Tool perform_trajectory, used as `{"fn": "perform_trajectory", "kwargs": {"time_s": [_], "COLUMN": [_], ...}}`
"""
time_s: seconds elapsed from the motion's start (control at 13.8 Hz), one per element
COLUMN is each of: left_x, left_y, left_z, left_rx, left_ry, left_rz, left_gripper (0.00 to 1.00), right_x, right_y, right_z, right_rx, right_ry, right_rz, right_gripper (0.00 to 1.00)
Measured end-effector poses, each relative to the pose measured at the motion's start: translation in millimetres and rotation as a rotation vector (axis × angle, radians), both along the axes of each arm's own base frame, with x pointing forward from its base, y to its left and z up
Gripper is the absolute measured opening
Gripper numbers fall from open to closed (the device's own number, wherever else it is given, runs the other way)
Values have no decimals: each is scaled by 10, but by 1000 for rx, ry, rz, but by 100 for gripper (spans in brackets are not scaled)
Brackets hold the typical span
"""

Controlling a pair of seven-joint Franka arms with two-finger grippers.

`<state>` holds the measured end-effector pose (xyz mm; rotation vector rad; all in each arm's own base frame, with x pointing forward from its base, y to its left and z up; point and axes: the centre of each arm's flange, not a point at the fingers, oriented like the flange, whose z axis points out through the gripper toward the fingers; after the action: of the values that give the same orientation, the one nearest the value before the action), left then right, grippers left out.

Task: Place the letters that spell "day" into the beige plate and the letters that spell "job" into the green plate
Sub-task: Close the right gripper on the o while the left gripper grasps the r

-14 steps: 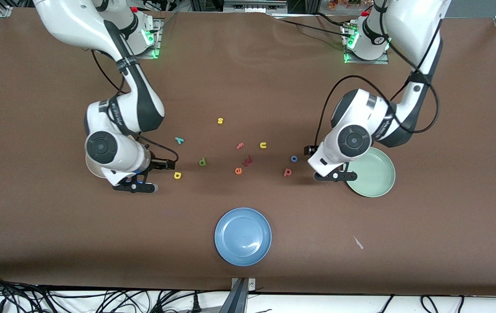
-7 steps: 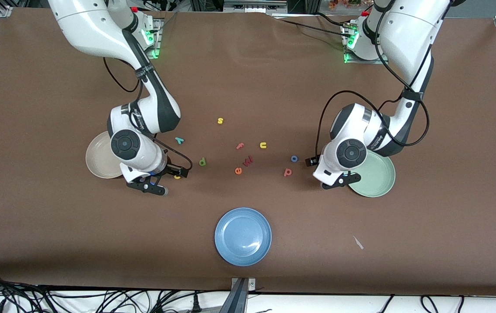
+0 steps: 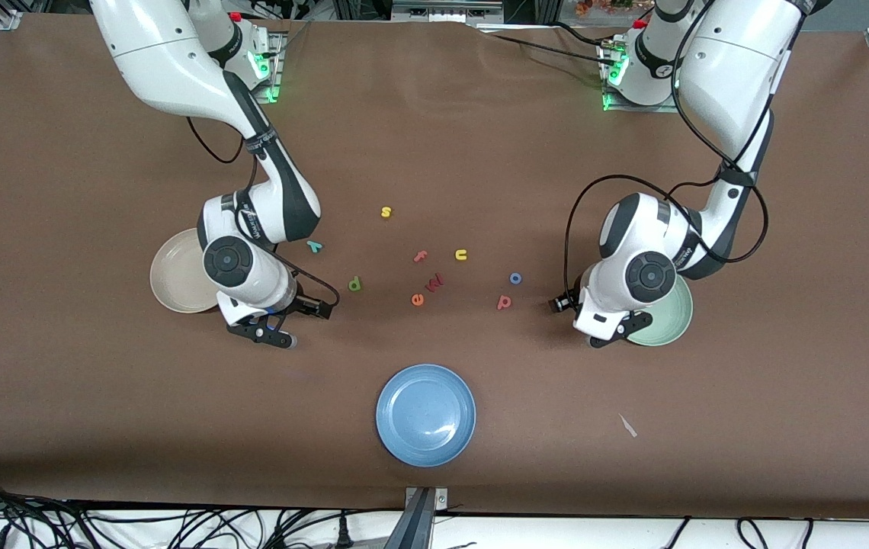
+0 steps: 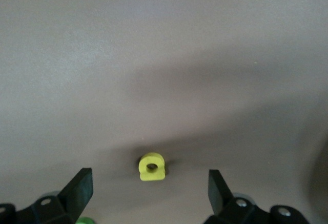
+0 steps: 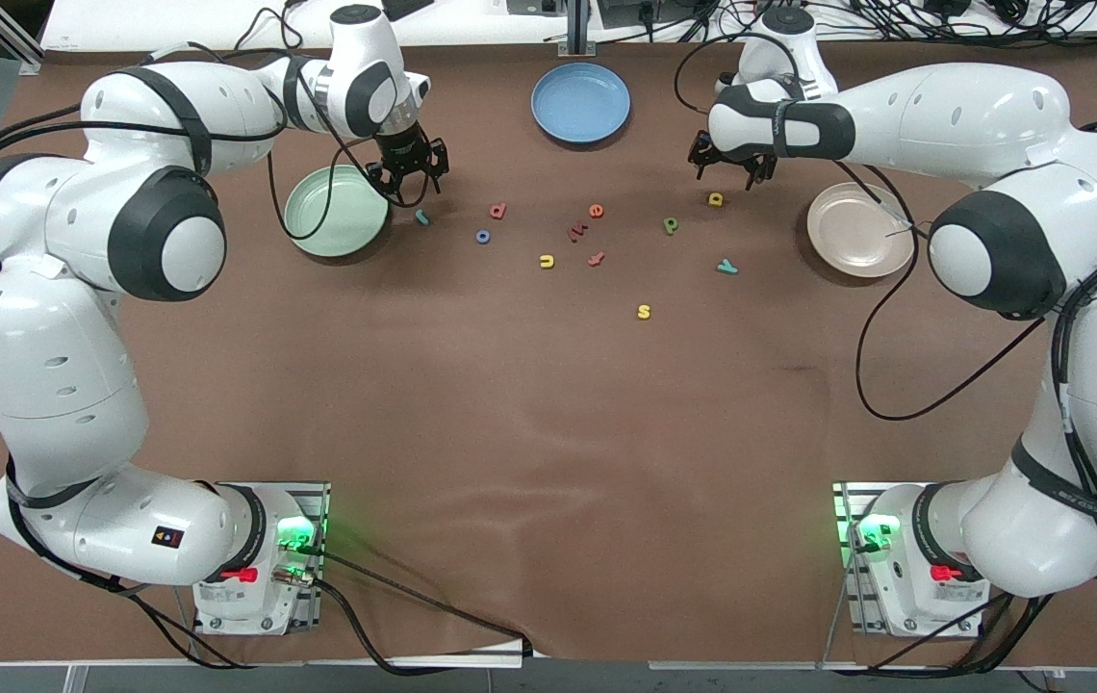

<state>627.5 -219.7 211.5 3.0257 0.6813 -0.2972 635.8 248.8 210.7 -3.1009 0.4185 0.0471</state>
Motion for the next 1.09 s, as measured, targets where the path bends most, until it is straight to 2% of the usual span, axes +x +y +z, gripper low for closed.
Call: {"fn": "perform_trajectory", "kwargs": {"time_s": [0.22,0.51,0.8,0.95,1.02,1.09], "left_x": [-30,-66,-104,-122,-123,-122], "left_y": [-37,-30,-18,-18,-20,-22], "left_z": [-254,-331,-377,-397,-396,-394], "left_rx": [0,6,27,31,32,32], "left_ry": [3,16,29,35,35,34], "left_rz": [6,7,70,83,84,86], "left_gripper": [70,70,63,47,33,22], "right_x": [-22,-36,-105,-132,-134,-134], "right_y": [-16,-24,-5,9,10,9], "right_z": [-149,-219,-336,-362,-364,-364], "right_rx": [1,1,9,9,9,9], "right_ry": [-13,-17,-30,-27,-27,-27], "right_rz": [-1,-2,2,4,4,4], "right_gripper": [100,99,96,92,92,87]}}
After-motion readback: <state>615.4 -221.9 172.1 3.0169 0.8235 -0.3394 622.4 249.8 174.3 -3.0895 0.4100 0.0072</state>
